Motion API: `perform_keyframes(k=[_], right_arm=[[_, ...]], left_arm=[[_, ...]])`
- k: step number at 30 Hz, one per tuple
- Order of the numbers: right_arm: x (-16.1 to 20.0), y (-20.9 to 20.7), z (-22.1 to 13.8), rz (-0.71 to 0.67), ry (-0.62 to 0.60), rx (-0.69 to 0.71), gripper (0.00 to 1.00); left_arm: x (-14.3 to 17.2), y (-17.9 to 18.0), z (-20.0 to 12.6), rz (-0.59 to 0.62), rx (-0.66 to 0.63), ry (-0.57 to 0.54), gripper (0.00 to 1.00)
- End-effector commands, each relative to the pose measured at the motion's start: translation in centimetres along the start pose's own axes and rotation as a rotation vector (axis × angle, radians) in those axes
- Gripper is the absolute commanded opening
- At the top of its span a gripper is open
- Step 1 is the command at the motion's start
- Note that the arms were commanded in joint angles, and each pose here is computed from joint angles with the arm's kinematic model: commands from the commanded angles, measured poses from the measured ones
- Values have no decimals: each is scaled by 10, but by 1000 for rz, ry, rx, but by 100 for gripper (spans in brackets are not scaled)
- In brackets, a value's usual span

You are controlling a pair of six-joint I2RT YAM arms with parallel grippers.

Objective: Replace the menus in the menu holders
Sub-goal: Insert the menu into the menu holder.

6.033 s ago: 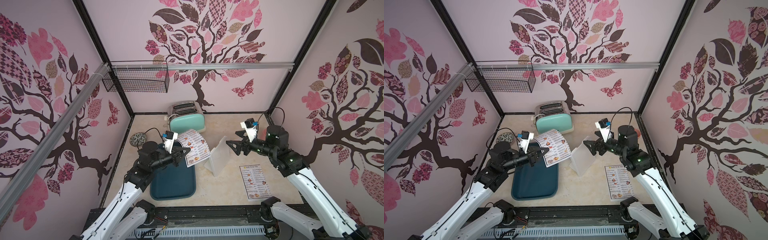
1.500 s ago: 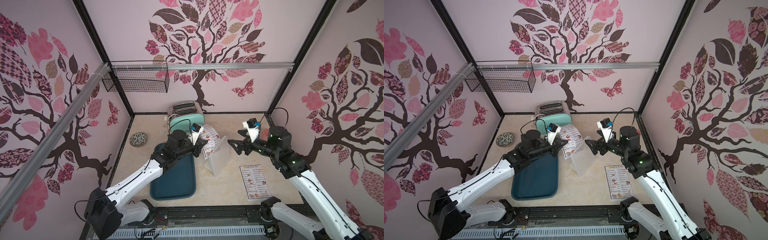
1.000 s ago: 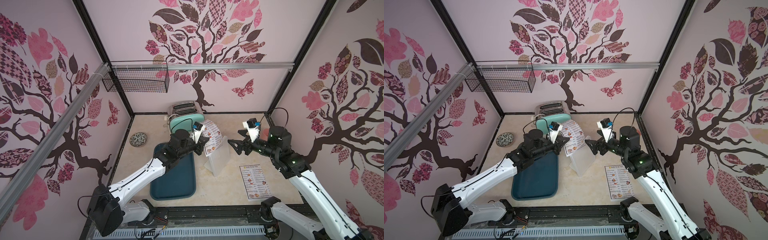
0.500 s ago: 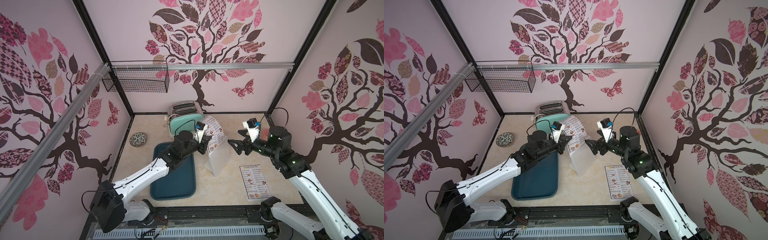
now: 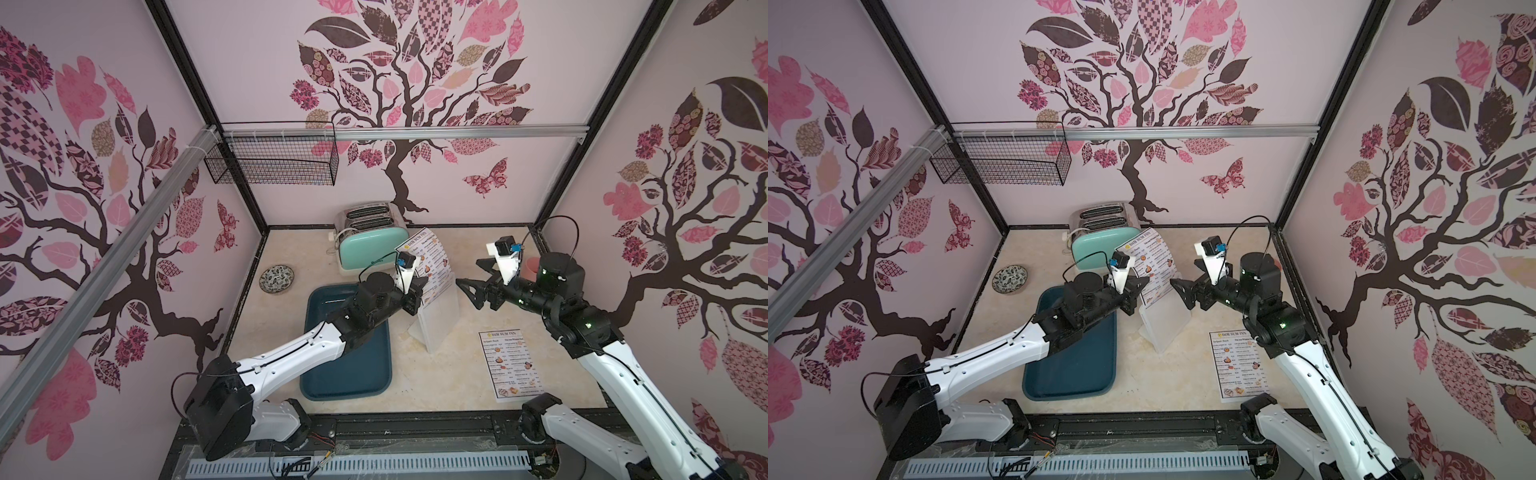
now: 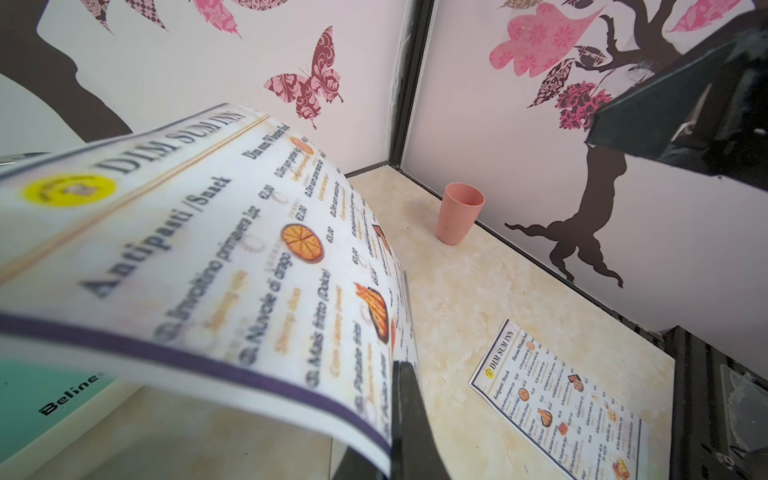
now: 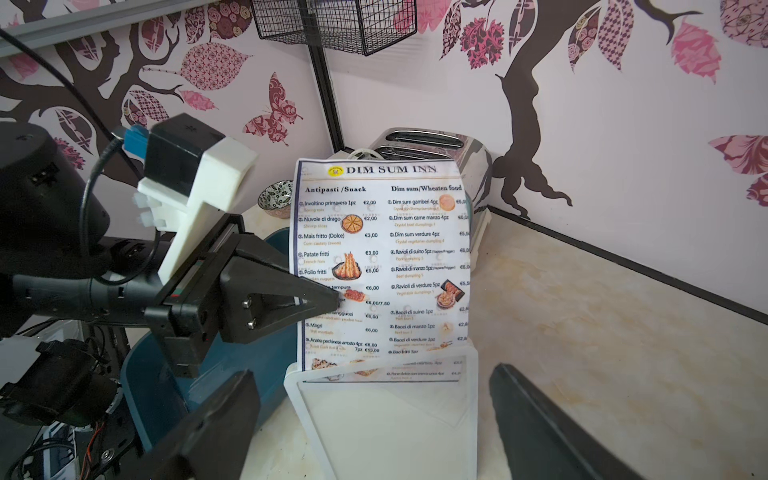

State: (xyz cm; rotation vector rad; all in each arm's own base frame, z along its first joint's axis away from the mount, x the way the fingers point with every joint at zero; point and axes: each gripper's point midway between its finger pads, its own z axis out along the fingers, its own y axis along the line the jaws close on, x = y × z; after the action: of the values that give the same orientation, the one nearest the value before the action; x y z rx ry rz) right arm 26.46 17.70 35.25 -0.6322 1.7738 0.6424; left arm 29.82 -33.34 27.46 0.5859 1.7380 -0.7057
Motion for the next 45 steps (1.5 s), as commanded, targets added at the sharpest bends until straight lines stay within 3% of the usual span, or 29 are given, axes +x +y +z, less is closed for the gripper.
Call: perform_keyframes(k=[1,12,24,28,33,39,45], right_arm=[[-23,6,-9,-30,-57,-12,93],[-23,7,-10,-30,-52,-16,93],[-21,9,-12,-16,-53,-21,93],[-21,10,-13,-18,-49,-21,93],[-19,10,-14,-20,-43,-21,93],[-18,10,-13,-20,-42,-21,93],[-18,10,-15,-21,-42,-19,93]], left_arm=[[-4,6,-4,-22,-54,-53,0],[9,-1,-11,-41,-52,-56,1],[23,-4,-16,-85,-23,-15,30],[17,6,-17,-134,-86,-13,44],[3,15,-21,-217,-110,-62,52],[-9,14,-21,-258,-90,-105,48],[-9,9,-18,-260,-48,-101,21]])
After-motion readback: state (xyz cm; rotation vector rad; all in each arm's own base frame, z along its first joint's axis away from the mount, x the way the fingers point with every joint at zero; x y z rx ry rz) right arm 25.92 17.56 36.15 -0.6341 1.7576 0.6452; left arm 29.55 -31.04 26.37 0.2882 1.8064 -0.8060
